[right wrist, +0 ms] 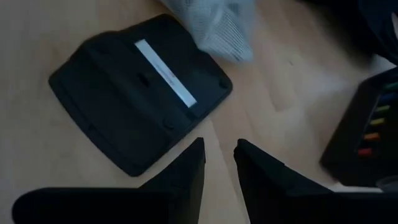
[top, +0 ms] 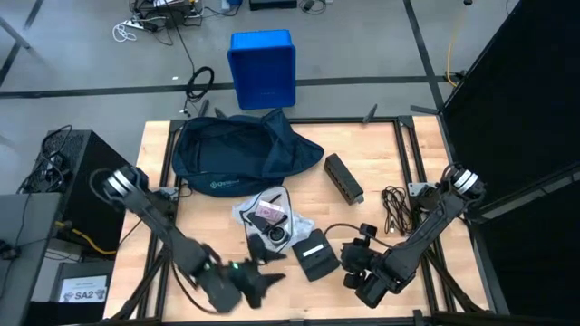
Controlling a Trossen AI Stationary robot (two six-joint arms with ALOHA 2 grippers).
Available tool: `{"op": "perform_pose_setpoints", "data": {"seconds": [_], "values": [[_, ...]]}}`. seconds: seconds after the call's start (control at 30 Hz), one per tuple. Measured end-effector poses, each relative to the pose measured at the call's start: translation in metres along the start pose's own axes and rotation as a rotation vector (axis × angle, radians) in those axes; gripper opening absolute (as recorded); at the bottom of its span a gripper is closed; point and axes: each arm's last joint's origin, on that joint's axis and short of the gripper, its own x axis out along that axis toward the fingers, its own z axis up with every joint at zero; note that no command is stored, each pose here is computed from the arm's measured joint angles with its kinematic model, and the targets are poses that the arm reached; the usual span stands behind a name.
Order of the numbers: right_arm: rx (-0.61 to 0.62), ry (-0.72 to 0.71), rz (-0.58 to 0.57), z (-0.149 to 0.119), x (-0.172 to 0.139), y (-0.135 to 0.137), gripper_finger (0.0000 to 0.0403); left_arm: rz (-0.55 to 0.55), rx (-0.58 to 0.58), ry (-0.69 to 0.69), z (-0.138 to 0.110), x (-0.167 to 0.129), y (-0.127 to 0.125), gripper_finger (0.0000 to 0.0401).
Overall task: Unpack backpack
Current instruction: Put the black calculator into the white mesh envelope
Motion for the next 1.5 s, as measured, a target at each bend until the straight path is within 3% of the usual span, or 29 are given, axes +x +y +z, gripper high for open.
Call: {"op": "perform_pose_setpoints", "data": {"seconds": [0.13, 0.3, 0.67, 0.9, 1.03, 1.13, 1.4, 1.5], "values": [[0.035, 0.01, 0.016, -0.002, -0.002, 0.002, 0.0053, 0.02, 0.137, 0.075, 0.015, 0.013, -0.02, 0.0257], [0.102, 0.039, 0.011, -0.012, 0.011, -0.001, 0.0007, -0.007, 0.251, 0.156, 0.011, 0.032, -0.046, 0.0258], [0.273, 0.067, 0.164, -0.03, 0.06, -0.028, 0.0, -0.049, 0.31, 0.207, -0.007, 0.057, -0.073, 0.0257], [0.344, 0.125, 0.279, -0.035, 0.091, -0.045, 0.0, -0.075, 0.504, 0.272, -0.029, 0.085, -0.091, 0.0257], [0.368, 0.084, 0.386, -0.036, 0.1, -0.046, 0.0, -0.083, 0.513, 0.305, -0.038, 0.098, -0.091, 0.0257], [0.364, 0.074, 0.424, -0.036, 0.101, -0.045, 0.0, -0.149, 0.486, 0.299, -0.04, 0.104, -0.088, 0.0257], [0.363, 0.078, 0.438, -0.036, 0.101, -0.044, 0.0, -0.229, 0.459, 0.307, -0.047, 0.116, -0.082, 0.0257], [0.372, 0.066, 0.452, -0.034, 0.1, -0.043, 0.0, -0.231, 0.502, 0.324, -0.055, 0.126, -0.088, 0.0257]]}}
